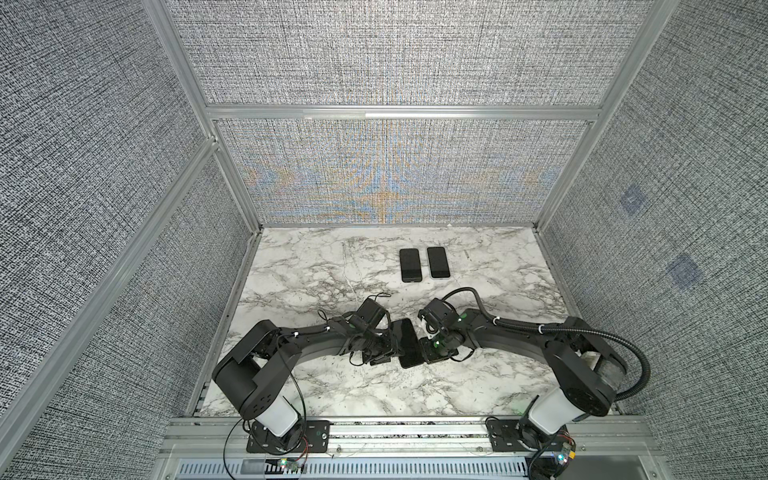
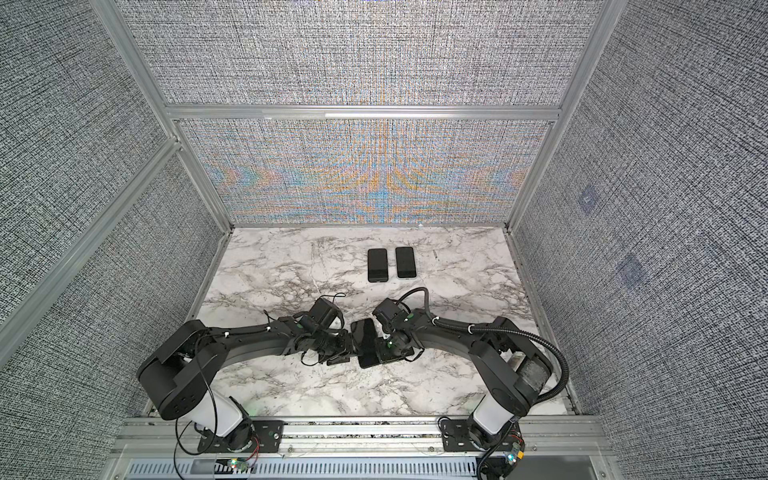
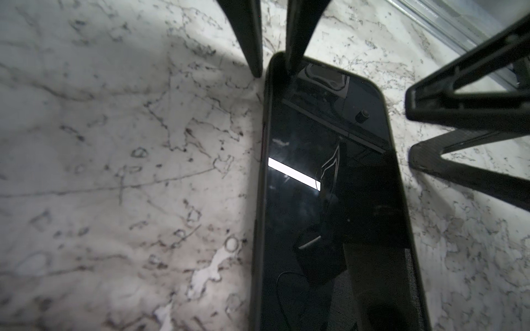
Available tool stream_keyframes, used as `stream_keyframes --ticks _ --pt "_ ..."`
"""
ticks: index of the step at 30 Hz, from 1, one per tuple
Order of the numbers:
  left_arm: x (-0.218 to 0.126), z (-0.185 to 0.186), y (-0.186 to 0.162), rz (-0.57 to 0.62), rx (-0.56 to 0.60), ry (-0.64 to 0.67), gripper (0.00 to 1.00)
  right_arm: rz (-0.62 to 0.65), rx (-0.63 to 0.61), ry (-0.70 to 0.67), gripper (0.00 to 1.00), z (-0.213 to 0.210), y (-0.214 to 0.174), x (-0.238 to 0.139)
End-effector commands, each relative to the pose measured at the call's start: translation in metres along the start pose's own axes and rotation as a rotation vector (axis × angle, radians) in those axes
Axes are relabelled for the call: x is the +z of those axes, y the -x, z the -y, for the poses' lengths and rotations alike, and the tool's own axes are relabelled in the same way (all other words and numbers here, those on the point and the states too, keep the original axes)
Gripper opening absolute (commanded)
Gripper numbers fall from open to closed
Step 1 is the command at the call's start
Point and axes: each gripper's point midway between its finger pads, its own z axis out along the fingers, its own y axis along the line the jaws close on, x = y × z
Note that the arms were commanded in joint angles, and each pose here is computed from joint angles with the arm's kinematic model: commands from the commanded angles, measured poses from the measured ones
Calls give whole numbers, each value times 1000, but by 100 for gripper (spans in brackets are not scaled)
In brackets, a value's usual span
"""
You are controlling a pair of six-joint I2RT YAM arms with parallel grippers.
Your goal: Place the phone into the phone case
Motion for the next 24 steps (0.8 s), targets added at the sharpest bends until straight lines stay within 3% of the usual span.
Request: stream_keyframes --ticks 1,9,13,24 --pt "-1 -5 1 9 3 21 53 -33 3 -71 19 15 -11 5" --pt "-16 -12 9 68 -22 29 53 58 -17 -57 21 -1 8 -26" --pt "-28 -22 14 104 -46 47 53 84 -33 -61 33 -9 16 -26" --pt "-47 -36 27 138 -56 76 73 102 -71 -104 65 -25 42 -22"
